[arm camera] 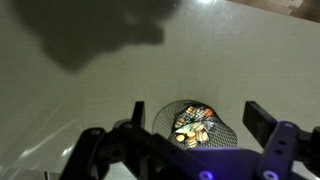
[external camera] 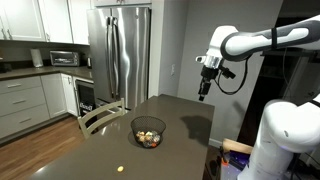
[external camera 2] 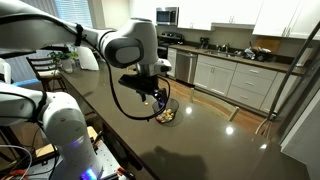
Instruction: Put the one packet inside the basket
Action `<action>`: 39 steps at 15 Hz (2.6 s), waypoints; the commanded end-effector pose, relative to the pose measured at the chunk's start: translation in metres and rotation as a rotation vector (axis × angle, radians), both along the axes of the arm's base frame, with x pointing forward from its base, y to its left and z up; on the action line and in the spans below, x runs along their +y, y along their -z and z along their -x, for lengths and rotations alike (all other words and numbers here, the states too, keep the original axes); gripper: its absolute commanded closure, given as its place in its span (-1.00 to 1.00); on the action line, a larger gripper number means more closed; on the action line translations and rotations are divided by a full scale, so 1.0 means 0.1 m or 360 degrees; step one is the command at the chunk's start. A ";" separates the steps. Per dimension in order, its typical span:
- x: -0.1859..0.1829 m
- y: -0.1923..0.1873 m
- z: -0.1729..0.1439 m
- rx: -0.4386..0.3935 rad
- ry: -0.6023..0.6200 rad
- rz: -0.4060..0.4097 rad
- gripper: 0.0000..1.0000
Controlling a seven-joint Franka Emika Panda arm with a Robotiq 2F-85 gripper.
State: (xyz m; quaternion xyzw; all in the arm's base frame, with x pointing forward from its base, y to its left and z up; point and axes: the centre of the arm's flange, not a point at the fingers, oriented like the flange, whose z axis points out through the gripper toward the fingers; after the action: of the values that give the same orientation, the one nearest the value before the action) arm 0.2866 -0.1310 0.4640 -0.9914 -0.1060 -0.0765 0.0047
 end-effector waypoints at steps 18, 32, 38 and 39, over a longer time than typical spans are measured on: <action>2.44 0.73 -2.42 0.0383 -0.0741 -0.0013 -1.00; 3.58 1.64 -2.70 0.0392 -0.1012 0.0024 -1.00; 3.60 1.79 -2.60 0.0402 -0.1011 -0.0004 -1.00; 3.61 1.82 -2.59 0.0382 -0.1009 -0.0009 -1.00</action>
State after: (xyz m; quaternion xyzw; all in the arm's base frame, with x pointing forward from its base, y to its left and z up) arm 0.5476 0.2282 0.2925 -0.9098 -0.4080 0.0627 0.0430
